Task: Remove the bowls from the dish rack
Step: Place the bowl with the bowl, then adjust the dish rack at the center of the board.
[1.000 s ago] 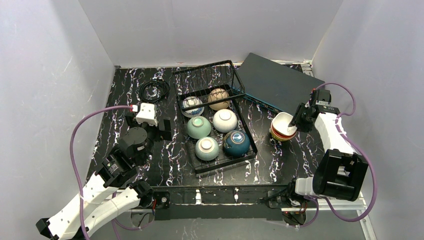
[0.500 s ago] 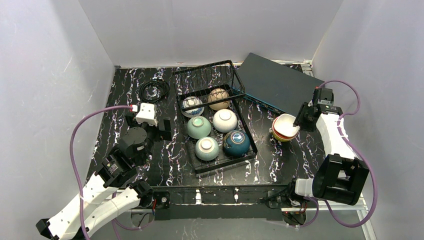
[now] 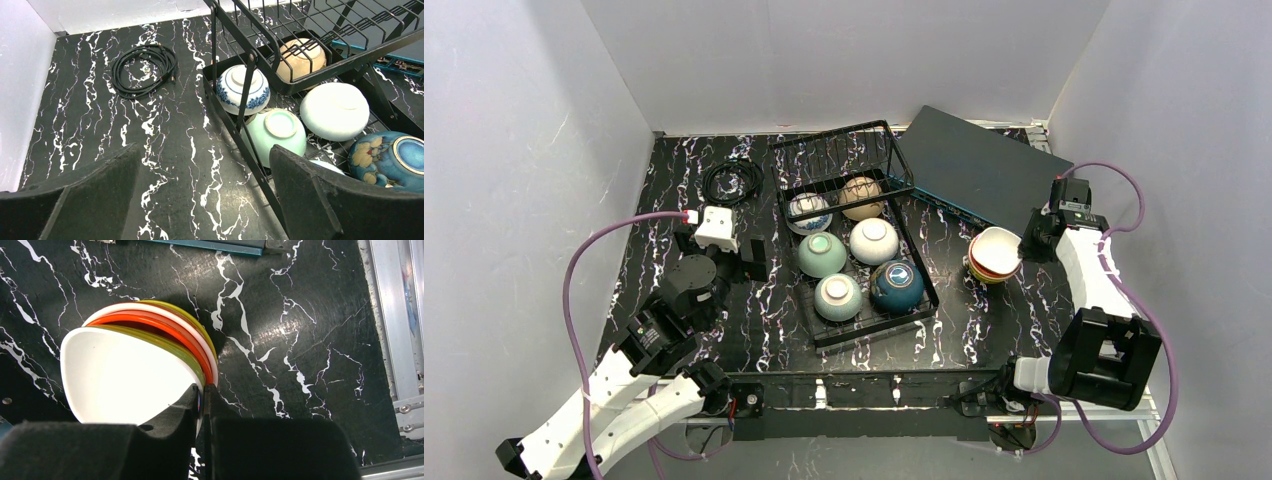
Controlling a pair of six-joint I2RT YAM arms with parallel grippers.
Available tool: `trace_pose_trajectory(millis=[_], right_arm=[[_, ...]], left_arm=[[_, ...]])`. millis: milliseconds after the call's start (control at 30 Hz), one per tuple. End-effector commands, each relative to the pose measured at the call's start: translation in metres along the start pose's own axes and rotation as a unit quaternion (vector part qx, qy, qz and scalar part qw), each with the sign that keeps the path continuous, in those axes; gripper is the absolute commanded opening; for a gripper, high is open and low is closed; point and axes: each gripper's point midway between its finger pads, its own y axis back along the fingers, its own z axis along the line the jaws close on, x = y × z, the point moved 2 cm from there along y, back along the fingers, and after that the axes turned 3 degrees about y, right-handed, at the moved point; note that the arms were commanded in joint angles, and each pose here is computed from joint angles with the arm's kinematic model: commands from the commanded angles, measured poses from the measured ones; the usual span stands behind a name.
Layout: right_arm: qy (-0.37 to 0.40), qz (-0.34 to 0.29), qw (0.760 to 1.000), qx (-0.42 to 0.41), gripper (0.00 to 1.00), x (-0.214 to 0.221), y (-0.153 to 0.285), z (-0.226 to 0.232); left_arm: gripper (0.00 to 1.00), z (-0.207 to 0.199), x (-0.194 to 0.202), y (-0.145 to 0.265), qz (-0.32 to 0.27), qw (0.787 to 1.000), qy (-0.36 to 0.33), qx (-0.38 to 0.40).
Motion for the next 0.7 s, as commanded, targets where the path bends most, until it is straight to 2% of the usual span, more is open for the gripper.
trace_pose_trajectory(millis=[0,133,233,433,667], right_arm=[[-0.010,-0.016,1.000,-0.021,0.15,-0.005,-0.003,0.006],[-0.011,-0.013,1.000,-0.021,0.15,-0.003,-0.003,0.006],[-0.010,-0.027,0.999,-0.023,0.19,-0.009,0.003,0.007],[-0.001,-0.052,0.997,-0.049,0.34,-0.019,0.024,0.016],[0.051,-0.124,0.987,-0.084,0.54,-0.027,0.062,0.039]], left_arm=[[0.98,0.003,-0.001,0.001,-0.004,1.000,0.005,-0.004],[0.98,0.001,0.000,0.000,-0.003,1.000,0.005,-0.002],[0.98,0.001,0.000,-0.001,-0.001,1.000,0.005,-0.001],[0.98,0.000,0.002,-0.002,0.003,1.000,0.009,0.000],[0.98,-0.001,0.004,-0.005,0.011,1.000,0.009,-0.004]])
